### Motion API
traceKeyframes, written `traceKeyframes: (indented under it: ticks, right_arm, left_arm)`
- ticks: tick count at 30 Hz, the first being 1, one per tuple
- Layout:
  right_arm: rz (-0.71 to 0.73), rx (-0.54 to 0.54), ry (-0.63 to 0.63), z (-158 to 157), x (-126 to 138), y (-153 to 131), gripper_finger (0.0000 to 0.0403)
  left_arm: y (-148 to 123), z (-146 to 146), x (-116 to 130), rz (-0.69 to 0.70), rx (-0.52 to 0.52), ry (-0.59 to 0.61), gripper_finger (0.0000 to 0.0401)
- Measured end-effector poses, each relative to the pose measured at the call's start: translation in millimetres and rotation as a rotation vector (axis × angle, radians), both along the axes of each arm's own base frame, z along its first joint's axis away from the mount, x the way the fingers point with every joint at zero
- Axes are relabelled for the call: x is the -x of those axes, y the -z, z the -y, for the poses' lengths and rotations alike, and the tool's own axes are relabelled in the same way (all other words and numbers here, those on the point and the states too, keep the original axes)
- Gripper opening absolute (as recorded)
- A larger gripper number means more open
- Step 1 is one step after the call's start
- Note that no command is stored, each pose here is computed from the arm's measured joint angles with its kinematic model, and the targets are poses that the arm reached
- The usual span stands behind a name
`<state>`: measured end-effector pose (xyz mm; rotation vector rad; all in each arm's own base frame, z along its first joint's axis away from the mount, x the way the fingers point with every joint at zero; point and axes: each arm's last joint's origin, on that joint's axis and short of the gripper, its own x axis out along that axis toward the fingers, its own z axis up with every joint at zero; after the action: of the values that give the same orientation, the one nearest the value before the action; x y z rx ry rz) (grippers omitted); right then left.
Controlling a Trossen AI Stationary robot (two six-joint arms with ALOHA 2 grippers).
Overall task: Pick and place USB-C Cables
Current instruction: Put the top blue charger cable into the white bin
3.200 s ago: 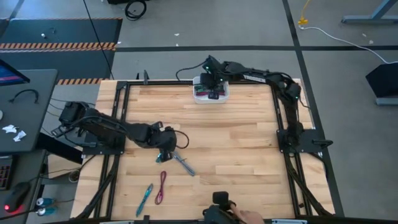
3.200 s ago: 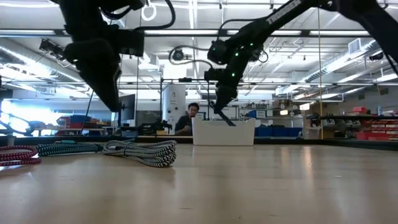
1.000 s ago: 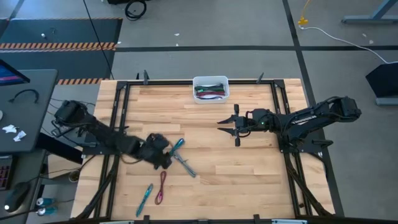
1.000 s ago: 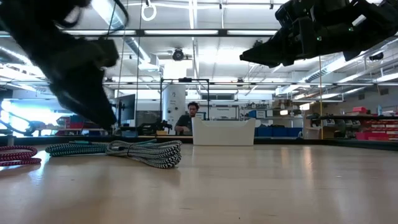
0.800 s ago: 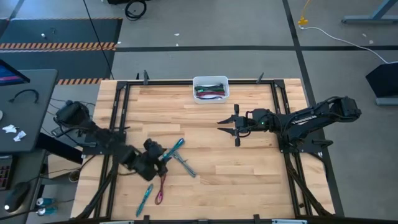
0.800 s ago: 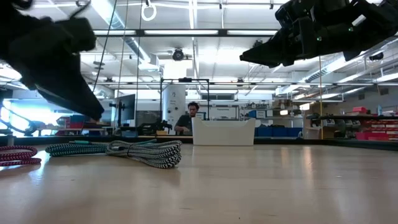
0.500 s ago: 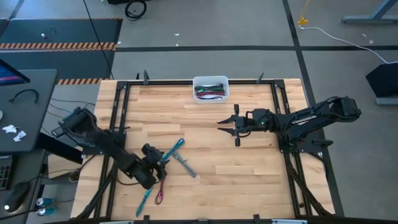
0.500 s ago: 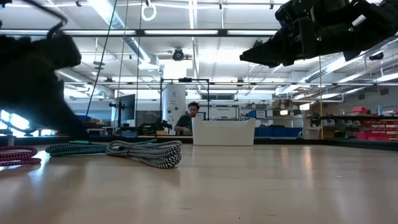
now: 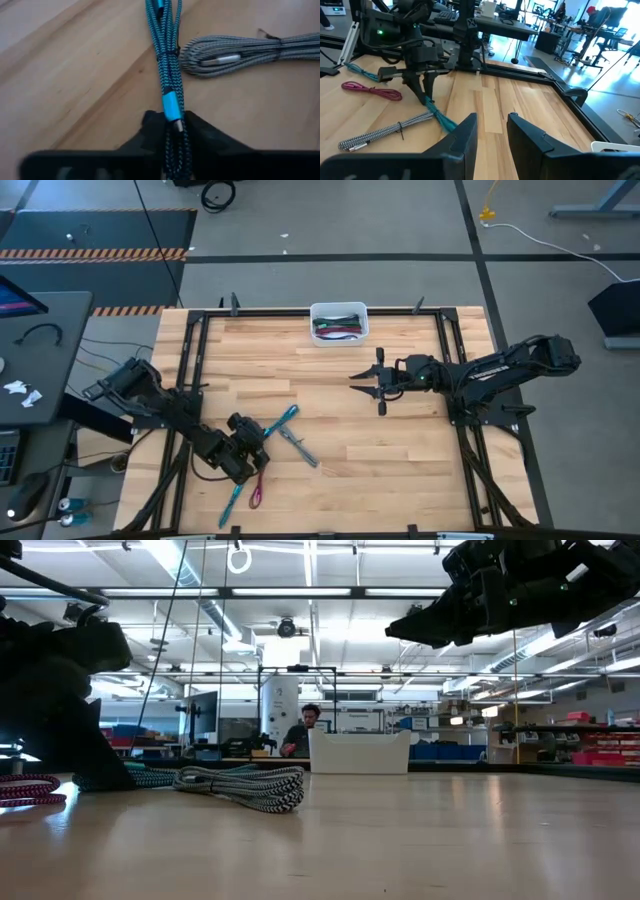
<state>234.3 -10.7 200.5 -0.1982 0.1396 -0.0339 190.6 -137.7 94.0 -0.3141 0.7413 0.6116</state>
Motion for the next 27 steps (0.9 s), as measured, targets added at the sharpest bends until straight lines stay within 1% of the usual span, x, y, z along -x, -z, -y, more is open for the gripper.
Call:
traceKeyframes:
  ticks: [1, 2, 5, 8, 12, 14, 17, 20, 24, 27]
  right_arm:
    - [0.000, -0.002, -0.007, 0, 0, 0, 0.0111]
    - [0.000, -0.003, -0.021, -1, 0, 0, 0.0111]
    - [0.000, -0.033, -0.081, -2, 0, 0, 0.0111]
    - [-0.006, -0.086, -0.123, -4, -1, 2, 0.0111]
    - [-0.040, -0.126, -0.121, -3, -8, 14, 0.0111]
    - [-0.056, -0.129, -0.111, -1, -14, 24, 0.0112]
    - [-0.038, -0.160, -0.087, 5, -26, 37, 0.0113]
    - [-0.006, -0.191, -0.079, 12, -40, 50, 0.0115]
    - [0.019, -0.235, -0.077, 22, -60, 68, 0.0130]
    - [0.029, -0.264, -0.068, 27, -78, 82, 0.0151]
  left_arm:
    - [0, -1, 1, 0.000, -0.005, -0.007, 0.0038]
    - [0, -1, 1, 0.002, -0.011, -0.015, 0.0031]
    - [-1, -3, 5, 0.019, -0.042, -0.029, 0.0031]
    - [-7, -7, 10, 0.028, -0.065, -0.058, 0.0031]
    - [-21, -13, 17, 0.095, -0.129, -0.103, 0.0031]
    - [-30, -15, 17, 0.167, -0.170, -0.113, 0.0031]
    - [-42, -16, 17, 0.268, -0.242, -0.113, 0.0032]
    - [-51, -16, 15, 0.334, -0.310, -0.106, 0.0033]
    - [-57, -14, 11, 0.389, -0.375, -0.098, 0.0028]
    - [-60, -11, 7, 0.405, -0.395, -0.084, 0.0028]
